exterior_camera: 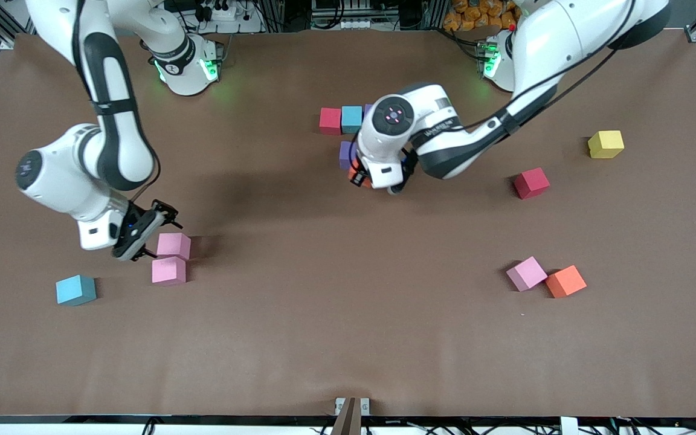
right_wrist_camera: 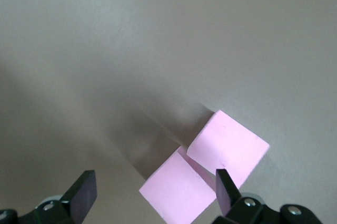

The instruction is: Form number 2 with 11 blocks

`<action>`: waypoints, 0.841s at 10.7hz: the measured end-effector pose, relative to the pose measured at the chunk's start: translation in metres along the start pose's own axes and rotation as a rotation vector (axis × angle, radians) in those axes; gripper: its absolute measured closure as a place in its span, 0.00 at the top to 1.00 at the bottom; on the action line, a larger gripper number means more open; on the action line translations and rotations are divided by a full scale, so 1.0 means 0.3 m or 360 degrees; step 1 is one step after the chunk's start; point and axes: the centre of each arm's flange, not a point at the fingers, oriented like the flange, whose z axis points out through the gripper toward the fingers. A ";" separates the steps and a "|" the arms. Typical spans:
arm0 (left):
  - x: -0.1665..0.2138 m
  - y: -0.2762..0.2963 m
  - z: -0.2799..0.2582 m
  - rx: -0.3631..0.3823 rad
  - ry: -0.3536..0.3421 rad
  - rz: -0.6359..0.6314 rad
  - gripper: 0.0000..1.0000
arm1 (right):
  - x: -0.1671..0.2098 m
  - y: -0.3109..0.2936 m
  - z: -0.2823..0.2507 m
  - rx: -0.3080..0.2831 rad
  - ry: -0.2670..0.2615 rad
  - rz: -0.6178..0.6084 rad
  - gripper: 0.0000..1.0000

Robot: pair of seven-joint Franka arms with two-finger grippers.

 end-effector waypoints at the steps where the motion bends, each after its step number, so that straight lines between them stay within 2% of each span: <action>1: -0.050 -0.007 -0.006 -0.0016 -0.0019 -0.0083 0.56 | 0.011 0.009 -0.015 0.0005 0.0000 0.0244 1.00; 3: -0.147 -0.029 0.032 -0.0042 -0.0056 -0.0259 0.56 | 0.035 0.005 -0.029 -0.0055 -0.0054 0.0719 1.00; 4: -0.185 -0.040 0.076 -0.0050 -0.0051 -0.0348 0.56 | 0.054 -0.004 -0.043 -0.0096 -0.0096 0.0922 1.00; 5: -0.221 -0.051 0.118 -0.0064 -0.0052 -0.0436 0.56 | 0.075 -0.020 -0.063 -0.0096 -0.0158 0.1097 1.00; 6: -0.253 -0.060 0.155 -0.0085 -0.0060 -0.0529 0.56 | 0.096 -0.027 -0.095 -0.0124 -0.0241 0.1211 1.00; 7: -0.276 -0.067 0.183 -0.0099 -0.0061 -0.0542 0.56 | 0.105 -0.012 -0.127 -0.0212 -0.0299 0.1267 1.00; 8: -0.297 -0.079 0.208 -0.0103 -0.0050 -0.0528 0.56 | 0.099 0.014 -0.139 -0.0270 -0.0326 0.1285 1.00; 9: -0.317 -0.093 0.233 -0.0100 -0.0031 -0.0510 0.56 | 0.088 0.032 -0.124 -0.0282 -0.0350 0.1289 1.00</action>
